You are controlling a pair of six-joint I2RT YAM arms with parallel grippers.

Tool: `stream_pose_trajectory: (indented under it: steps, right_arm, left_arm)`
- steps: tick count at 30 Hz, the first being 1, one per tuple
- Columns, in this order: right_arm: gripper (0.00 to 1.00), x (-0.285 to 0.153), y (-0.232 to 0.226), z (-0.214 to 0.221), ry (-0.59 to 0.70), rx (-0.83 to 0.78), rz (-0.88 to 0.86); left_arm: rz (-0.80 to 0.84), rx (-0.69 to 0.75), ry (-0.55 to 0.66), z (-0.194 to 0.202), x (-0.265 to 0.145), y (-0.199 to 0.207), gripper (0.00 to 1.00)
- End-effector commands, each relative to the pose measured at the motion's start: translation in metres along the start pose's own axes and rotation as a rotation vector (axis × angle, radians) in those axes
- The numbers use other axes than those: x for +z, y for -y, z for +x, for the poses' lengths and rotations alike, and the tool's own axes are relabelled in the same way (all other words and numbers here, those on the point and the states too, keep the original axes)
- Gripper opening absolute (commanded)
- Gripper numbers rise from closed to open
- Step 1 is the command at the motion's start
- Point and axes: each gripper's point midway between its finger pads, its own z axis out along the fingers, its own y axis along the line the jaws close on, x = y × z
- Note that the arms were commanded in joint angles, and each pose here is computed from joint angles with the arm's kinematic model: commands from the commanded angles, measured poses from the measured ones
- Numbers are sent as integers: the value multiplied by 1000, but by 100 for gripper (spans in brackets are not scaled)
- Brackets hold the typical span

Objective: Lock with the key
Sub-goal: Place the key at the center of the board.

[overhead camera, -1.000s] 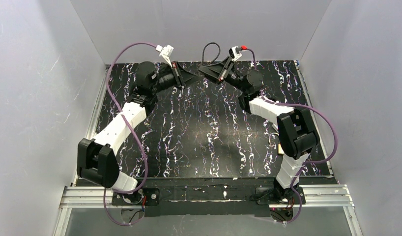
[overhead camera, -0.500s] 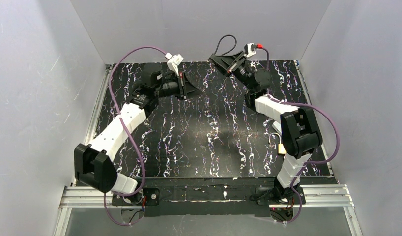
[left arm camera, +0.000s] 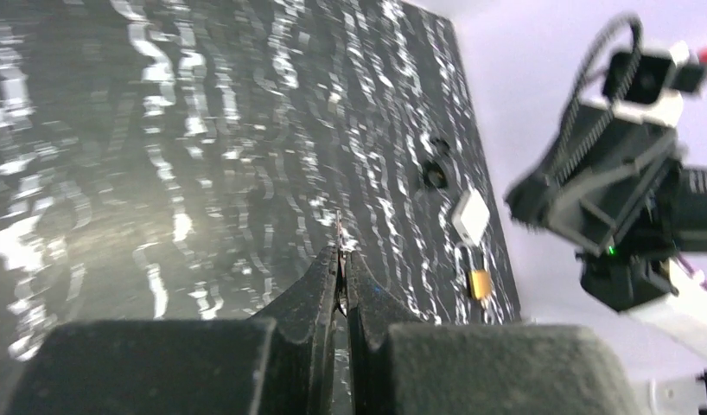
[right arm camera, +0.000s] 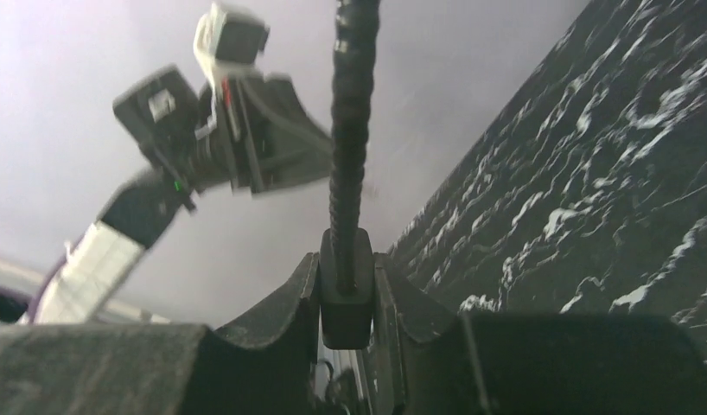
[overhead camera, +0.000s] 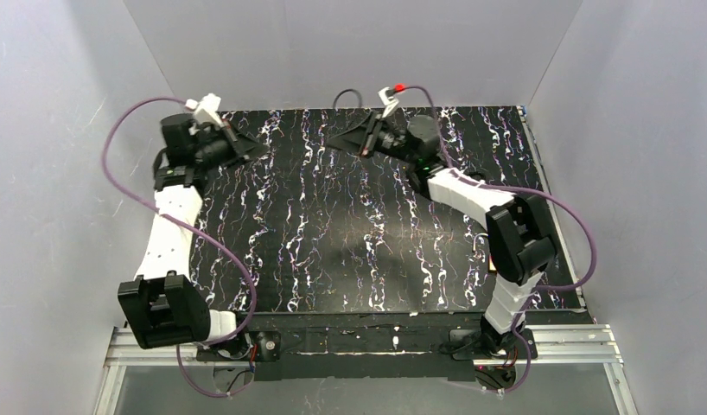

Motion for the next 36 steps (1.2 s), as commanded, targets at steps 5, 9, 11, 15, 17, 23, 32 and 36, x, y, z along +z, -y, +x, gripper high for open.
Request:
stream_pose_trajectory:
  steps: [5, 9, 11, 15, 17, 23, 32, 36]
  right_arm:
    - [1, 73, 23, 98, -280, -87, -1]
    - [1, 102, 58, 149, -355, -18, 44]
    - [1, 115, 81, 176, -403, 29, 115]
    - [1, 134, 111, 211, -467, 100, 194]
    - [5, 142, 117, 222, -468, 92, 211]
    - [14, 164, 120, 251, -476, 66, 189]
    - [1, 155, 121, 254, -501, 79, 170]
    - [1, 133, 117, 216, -461, 53, 187]
  left_arm:
    - [-155, -80, 83, -22, -62, -77, 0]
    - [-213, -113, 97, -18, -69, -106, 0]
    - [-223, -148, 93, -17, -71, -117, 0]
    - [-227, -178, 97, -17, -72, -130, 0]
    - [-238, -179, 102, -18, -71, -136, 0]
    - [-251, -187, 92, -16, -66, -149, 0]
    - [-291, -149, 28, 5, -55, -177, 0]
    - [-394, -49, -90, 29, -36, -198, 0]
